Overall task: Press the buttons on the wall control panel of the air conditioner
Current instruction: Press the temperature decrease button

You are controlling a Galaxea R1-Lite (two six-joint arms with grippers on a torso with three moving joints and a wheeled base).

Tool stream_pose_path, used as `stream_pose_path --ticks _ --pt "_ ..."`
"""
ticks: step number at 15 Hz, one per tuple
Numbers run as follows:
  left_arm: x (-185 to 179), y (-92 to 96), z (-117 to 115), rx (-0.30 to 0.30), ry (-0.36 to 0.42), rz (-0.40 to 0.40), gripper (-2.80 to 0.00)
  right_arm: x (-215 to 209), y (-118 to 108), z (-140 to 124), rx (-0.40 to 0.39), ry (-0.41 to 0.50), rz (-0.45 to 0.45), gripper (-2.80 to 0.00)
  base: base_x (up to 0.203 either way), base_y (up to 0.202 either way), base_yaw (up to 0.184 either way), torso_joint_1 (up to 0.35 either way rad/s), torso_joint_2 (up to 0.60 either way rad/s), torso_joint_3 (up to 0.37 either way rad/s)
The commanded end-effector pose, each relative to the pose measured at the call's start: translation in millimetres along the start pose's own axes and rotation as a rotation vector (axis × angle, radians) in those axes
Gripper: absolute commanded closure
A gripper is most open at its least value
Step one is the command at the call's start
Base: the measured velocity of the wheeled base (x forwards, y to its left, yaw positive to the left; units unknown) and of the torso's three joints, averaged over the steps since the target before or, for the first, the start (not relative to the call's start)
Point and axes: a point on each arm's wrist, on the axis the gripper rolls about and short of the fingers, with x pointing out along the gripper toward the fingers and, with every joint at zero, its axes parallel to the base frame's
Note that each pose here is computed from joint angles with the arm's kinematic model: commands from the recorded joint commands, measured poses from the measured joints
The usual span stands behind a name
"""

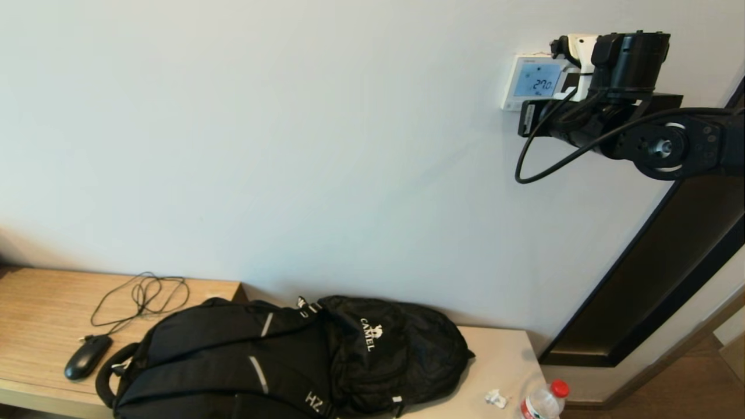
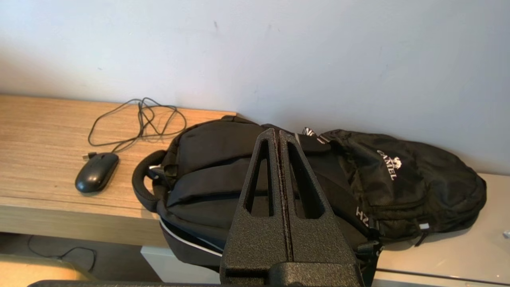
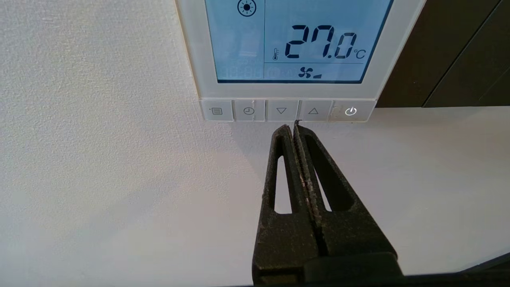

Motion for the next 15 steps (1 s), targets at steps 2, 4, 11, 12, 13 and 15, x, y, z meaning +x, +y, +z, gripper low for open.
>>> stream_pose_path --ticks 2,4,11,12,13,15 --pt "-0.1 0.0 0.0 0.0 -0.001 0.0 0.0 3.3 -0.3 -0.6 0.0 -0.004 -0.004 0.0 0.0 0.0 0.0 0.0 0.0 0.0" --pt "0.0 0.0 0.1 0.0 -0.001 0.0 0.0 8.3 1.3 -5.1 -0.002 0.004 -0.002 0.0 0.0 0.0 0.0 0.0 0.0 0.0" --pt "0.0 0.0 0.1 0.0 -0.001 0.0 0.0 9.8 2.2 -2.3 0.004 -0.006 0.003 0.0 0.0 0.0 0.0 0.0 0.0 0.0" --pt "0.0 0.0 0.1 0.0 -0.002 0.0 0.0 9.0 2.7 -3.6 0.002 0.0 0.005 0.0 0.0 0.0 0.0 0.0 0.0 0.0" --pt "-0.1 0.0 0.1 0.0 -0.002 0.0 0.0 7.2 2.5 -3.0 0.006 0.0 0.005 0.0 0.0 0.0 0.0 0.0 0.0 0.0" --pt "0.0 0.0 0.1 0.0 -0.001 0.0 0.0 0.3 2.2 1.0 0.009 -0.006 0.012 0.0 0.0 0.0 0.0 0.0 0.0 0.0"
